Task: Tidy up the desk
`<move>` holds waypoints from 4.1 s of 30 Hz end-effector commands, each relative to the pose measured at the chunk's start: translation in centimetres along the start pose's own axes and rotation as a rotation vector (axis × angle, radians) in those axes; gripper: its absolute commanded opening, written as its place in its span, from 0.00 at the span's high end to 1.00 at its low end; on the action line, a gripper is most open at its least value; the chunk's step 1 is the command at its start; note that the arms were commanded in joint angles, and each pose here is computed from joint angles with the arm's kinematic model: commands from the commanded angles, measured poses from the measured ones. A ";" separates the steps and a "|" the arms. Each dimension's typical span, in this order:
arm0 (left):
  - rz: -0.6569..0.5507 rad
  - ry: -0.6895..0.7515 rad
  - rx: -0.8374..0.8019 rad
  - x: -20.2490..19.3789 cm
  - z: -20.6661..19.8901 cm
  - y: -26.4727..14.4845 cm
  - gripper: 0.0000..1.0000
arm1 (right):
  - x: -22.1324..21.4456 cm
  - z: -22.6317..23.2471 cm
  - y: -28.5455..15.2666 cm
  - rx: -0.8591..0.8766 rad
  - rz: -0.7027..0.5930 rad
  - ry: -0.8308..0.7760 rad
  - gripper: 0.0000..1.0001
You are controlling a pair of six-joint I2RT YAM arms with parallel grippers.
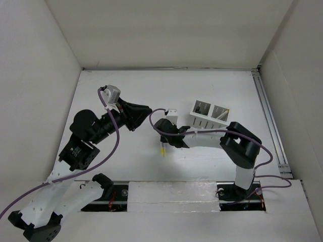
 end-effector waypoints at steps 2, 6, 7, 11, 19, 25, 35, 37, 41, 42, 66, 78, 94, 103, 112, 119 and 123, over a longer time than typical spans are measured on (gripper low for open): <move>-0.047 0.016 -0.033 1.2 -0.7 0.1 0.82 | 1.1 0.6 0.3 -0.029 -0.042 0.018 0.74; -0.045 0.014 -0.033 1.2 -0.7 0.2 0.82 | 0.1 0.3 1.1 -0.054 -0.017 0.001 0.73; -0.044 0.016 -0.035 1.2 -0.8 0.2 0.82 | 0.0 0.3 1.3 -0.057 -0.014 0.002 0.72; -0.046 0.016 -0.034 1.3 -0.8 0.1 0.82 | -0.5 0.3 1.6 -0.067 0.007 -0.008 0.66; -0.049 0.016 -0.035 1.2 -0.8 0.0 0.82 | -1.6 -0.6 1.1 -0.070 0.030 0.006 0.82; -0.050 0.017 -0.038 1.3 -0.9 -0.1 0.82 | -0.4 -1.6 -0.3 -0.084 -0.023 0.042 1.00; -0.054 0.018 -0.040 1.4 -1.0 -0.2 0.82 | 4.4 -3.7 -4.4 -0.041 -0.140 0.161 1.00; -0.053 0.018 -0.040 1.3 -1.0 -0.1 0.82 | 4.3 -3.7 -4.7 -0.034 -0.142 0.170 1.00; -0.053 0.018 -0.040 1.3 -0.9 -0.1 0.82 | 2.7 -3.7 -3.9 -0.029 -0.084 0.103 0.92; -0.051 0.017 -0.040 1.3 -0.9 -0.1 0.82 | 2.4 -3.6 -3.7 -0.028 -0.068 0.070 0.85; -0.048 0.016 -0.039 1.2 -0.9 0.0 0.82 | -3.5 -3.9 -3.2 0.012 0.093 -0.055 0.47; -0.039 0.012 -0.037 1.0 -0.7 0.2 0.82 | -4.4 -4.6 -5.3 0.059 0.135 -0.052 0.42; -0.035 0.012 -0.033 0.9 -0.6 0.4 0.82 | -6.7 -4.4 -3.9 0.003 0.244 -0.099 0.84; -0.034 0.011 -0.031 0.9 -0.5 0.4 0.82 | -3.8 -4.6 -5.1 -0.004 0.129 -0.032 1.00; -0.036 0.011 -0.034 0.9 -0.6 0.4 0.82 | 3.3 -6.3 -9.9 0.018 -0.147 0.174 1.00; -0.030 0.009 -0.042 0.8 -0.7 0.4 0.82 | 13.0 -13.0 -15.8 -0.072 -0.499 0.466 1.00; -0.036 0.012 -0.039 0.9 -0.7 0.3 0.82 | 17.5 -18.4 -18.8 -0.178 -0.692 0.602 1.00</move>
Point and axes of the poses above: each gripper's point midway between its finger pads, its own y axis out along the fingers, its own z axis along the line the jaws close on, x = y × z, the point moved 1 cm from there along -y, back along the fingers, and after that the axes turned 5 degrees about -y, right-handed, at the moved point
